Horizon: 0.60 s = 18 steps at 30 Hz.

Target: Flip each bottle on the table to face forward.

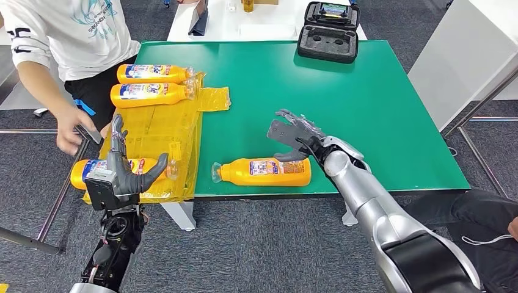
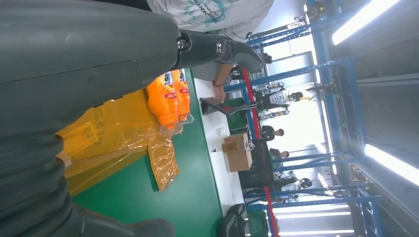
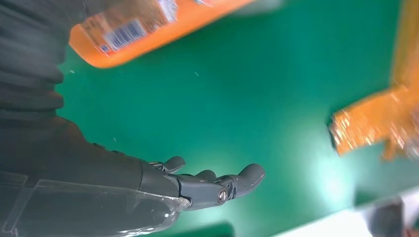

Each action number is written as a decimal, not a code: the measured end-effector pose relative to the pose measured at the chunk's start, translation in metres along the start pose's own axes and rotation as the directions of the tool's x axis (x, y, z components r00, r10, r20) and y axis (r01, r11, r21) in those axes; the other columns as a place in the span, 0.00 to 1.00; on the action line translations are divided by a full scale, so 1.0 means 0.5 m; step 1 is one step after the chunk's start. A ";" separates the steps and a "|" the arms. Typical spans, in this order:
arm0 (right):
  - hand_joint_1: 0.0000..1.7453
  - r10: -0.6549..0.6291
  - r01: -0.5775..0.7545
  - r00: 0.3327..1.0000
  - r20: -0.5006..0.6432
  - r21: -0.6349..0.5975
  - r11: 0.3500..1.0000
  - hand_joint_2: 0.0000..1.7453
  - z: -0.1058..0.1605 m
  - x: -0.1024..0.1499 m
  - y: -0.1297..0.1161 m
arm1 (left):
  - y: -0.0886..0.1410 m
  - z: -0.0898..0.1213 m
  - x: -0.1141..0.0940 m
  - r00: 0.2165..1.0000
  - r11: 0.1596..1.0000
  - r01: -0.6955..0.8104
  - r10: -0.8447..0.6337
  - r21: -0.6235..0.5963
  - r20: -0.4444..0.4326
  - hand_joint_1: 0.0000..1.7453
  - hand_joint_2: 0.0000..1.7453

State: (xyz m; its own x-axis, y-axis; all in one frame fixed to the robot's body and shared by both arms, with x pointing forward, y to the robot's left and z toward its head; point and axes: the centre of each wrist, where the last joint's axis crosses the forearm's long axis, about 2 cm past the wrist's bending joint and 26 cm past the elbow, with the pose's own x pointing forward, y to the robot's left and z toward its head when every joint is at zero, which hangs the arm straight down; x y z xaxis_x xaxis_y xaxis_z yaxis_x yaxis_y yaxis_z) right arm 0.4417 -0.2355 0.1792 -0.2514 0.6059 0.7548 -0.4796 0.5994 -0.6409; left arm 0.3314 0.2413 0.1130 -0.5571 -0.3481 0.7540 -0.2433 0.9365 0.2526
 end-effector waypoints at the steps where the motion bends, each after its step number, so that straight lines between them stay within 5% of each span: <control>1: 0.00 0.002 -0.002 1.000 -0.010 0.018 1.000 1.00 0.001 -0.004 -0.002 | -0.001 0.000 0.000 1.000 1.000 0.001 -0.001 -0.001 0.000 0.00 1.00; 18: 0.00 0.044 -0.032 0.997 -0.066 0.165 0.986 1.00 0.001 -0.022 -0.005 | -0.003 0.001 -0.005 1.000 1.000 0.011 -0.010 0.027 -0.028 0.00 1.00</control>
State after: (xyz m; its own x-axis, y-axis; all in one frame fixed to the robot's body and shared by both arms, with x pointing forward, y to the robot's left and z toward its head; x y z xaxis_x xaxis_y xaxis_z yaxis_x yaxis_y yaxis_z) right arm 0.4453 -0.2440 0.1726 -0.2164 0.6647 0.7151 -0.6035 0.4847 -0.6331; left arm 0.3328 0.2408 0.1103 -0.5316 -0.3566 0.7683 -0.2709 0.9310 0.2446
